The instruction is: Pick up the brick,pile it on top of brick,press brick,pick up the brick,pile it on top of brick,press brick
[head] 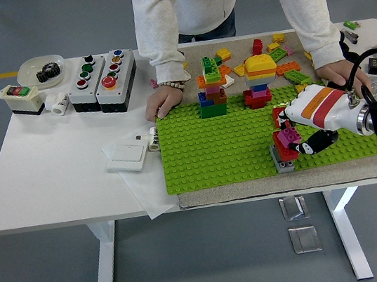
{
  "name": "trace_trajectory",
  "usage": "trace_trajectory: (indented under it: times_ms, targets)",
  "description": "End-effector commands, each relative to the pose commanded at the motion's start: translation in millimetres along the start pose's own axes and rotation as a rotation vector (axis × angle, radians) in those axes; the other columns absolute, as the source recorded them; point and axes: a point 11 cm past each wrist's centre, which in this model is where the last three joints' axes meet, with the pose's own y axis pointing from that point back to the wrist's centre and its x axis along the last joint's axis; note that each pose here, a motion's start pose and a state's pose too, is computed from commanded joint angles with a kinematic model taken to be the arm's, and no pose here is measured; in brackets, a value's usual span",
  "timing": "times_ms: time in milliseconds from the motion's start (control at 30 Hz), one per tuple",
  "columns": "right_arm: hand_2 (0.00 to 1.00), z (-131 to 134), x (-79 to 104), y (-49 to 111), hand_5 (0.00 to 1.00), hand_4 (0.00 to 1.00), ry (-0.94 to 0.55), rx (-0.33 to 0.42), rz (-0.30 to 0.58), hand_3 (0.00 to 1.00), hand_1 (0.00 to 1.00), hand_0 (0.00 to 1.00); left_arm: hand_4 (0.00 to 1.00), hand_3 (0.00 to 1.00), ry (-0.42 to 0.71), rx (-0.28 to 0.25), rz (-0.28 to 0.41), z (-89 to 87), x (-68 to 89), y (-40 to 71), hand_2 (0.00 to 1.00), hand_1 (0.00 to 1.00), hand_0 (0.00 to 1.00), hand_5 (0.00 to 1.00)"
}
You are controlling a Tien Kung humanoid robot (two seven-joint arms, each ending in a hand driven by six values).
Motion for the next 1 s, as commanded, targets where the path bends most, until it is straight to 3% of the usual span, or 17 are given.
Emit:
trace_trajectory:
  times_ms: [1000]
  targets:
    - [0.559,-1.4,-7.2,-6.6,0.413,0.694,-0.031,-0.009,-0.019,0.508,0.514,0.554,0.537,0.542,-0.006,0.01,-0.005,-4.7,-2.5,-0.9,0.606,0.716,0.812,0.551]
